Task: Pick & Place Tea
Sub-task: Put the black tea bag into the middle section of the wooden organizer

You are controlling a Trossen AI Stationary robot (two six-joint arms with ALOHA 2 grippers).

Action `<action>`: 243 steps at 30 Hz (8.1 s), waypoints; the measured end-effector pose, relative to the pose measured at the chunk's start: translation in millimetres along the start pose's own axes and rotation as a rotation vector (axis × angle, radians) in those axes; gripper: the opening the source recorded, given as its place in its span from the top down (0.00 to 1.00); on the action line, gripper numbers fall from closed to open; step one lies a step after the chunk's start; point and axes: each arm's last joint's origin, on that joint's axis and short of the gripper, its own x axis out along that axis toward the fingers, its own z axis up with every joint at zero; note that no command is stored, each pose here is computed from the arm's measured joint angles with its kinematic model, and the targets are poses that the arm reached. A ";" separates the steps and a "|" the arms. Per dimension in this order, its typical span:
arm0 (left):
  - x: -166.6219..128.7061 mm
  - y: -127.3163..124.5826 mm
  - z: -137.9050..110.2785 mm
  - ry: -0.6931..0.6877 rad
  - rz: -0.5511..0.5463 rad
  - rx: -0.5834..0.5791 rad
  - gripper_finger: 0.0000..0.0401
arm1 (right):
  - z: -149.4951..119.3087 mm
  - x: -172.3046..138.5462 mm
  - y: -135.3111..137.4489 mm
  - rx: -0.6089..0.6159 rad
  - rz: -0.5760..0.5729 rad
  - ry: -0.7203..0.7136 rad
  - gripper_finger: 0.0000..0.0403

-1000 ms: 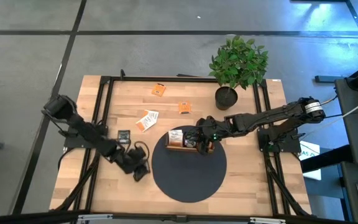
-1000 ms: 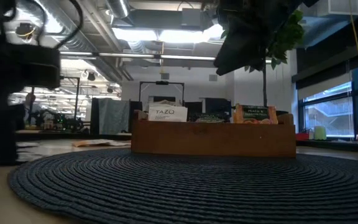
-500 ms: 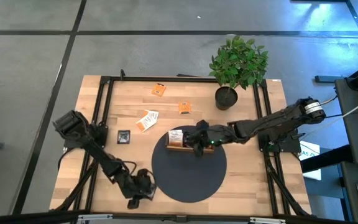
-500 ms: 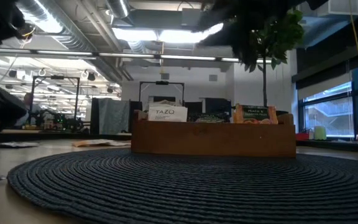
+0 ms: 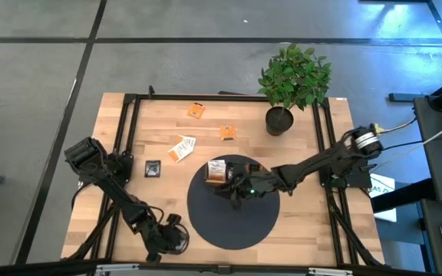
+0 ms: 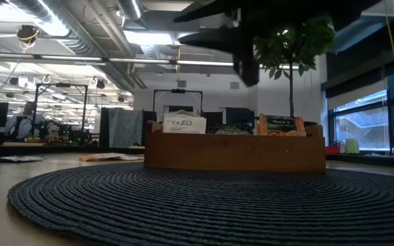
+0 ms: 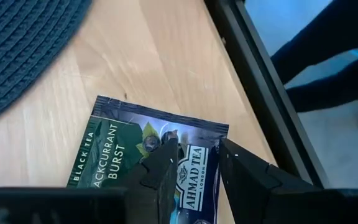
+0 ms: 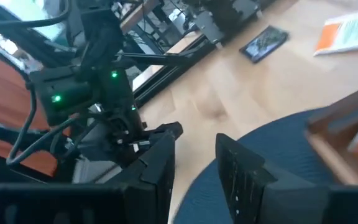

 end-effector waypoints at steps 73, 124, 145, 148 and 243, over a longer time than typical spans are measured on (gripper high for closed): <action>-20.1 2.1 -20.6 -0.027 0.442 0.068 0.72 | -50.1 156.8 -5.4 0.301 -0.109 0.510 0.35; -9.0 27.8 -5.1 -0.080 0.485 -0.177 0.71 | -55.8 152.7 -10.7 0.362 -0.157 0.621 0.69; -30.4 22.0 -8.4 -0.075 0.535 -0.134 0.72 | -33.4 146.4 -0.4 0.281 -0.129 0.546 0.99; -45.6 19.6 -5.9 -0.110 0.560 -0.130 0.72 | -12.3 136.5 8.7 0.234 -0.108 0.536 0.99; -91.1 106.0 46.0 -0.285 0.728 -0.537 0.72 | 90.1 17.5 -49.2 -0.637 -0.344 0.865 0.79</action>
